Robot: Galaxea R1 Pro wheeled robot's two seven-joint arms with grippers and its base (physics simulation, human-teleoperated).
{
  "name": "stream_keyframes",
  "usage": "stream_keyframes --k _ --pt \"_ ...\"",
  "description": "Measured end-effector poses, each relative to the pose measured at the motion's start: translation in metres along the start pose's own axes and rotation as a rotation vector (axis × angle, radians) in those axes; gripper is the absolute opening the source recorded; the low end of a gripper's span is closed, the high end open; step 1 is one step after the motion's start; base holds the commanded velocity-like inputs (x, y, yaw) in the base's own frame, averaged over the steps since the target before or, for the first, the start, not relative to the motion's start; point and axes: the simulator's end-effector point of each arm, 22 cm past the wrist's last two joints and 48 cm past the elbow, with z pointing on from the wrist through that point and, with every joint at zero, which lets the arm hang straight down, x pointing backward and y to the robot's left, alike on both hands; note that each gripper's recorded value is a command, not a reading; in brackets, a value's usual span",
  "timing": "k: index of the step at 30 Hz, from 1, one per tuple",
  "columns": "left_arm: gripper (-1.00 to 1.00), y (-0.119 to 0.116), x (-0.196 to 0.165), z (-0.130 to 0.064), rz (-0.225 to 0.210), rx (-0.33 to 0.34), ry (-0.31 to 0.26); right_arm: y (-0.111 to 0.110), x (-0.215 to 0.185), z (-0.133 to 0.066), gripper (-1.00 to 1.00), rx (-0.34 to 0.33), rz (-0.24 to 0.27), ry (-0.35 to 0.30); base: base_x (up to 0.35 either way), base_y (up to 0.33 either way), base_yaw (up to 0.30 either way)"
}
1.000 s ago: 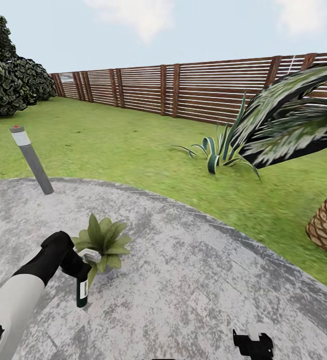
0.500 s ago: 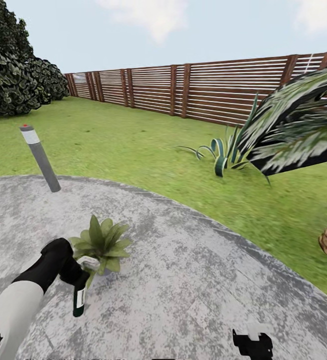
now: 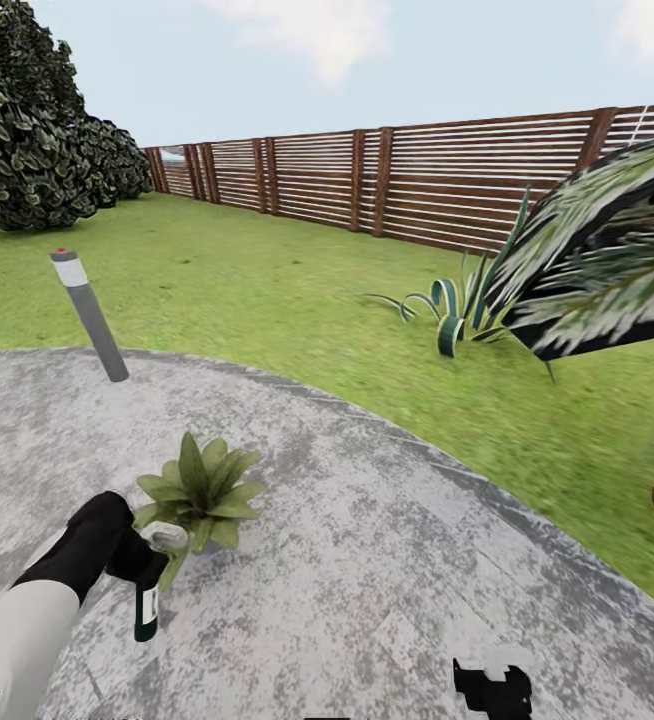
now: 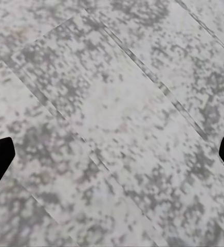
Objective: Pick up the pesticide atomizer in the garden and spray insectifuge to fully cover both potted plants in the garden.
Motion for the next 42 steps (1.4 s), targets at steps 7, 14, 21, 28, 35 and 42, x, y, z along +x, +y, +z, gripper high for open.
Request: stream_keyframes --k 7,14,21,28,35,42 --pt "-1.0 -0.002 0.0 0.001 -0.008 0.008 0.0 0.002 0.001 0.0 1.0 -0.001 0.002 0.002 0.006 -0.27 0.215" --pt "-1.0 0.0 0.0 0.002 -0.01 0.008 0.001 -0.001 0.004 0.001 1.0 0.001 -0.003 0.007 0.0 -0.255 0.031" --pt "-1.0 0.001 0.0 0.002 -0.009 0.004 0.001 -0.001 0.003 0.001 1.0 0.001 -0.003 0.006 0.0 -0.074 0.0" --pt "-1.0 0.004 0.026 0.023 -0.012 -0.045 0.052 0.0 0.003 0.001 1.0 -0.001 -0.002 0.005 0.0 0.0 0.0" --pt "-1.0 -0.004 0.016 0.024 -0.047 -0.012 0.008 0.001 0.005 0.001 1.0 -0.001 0.0 0.01 0.0 0.0 0.097" --pt "-1.0 0.037 0.021 0.024 -0.198 -0.115 -0.038 0.002 0.007 0.002 1.0 -0.002 -0.001 0.016 0.031 0.0 0.081"
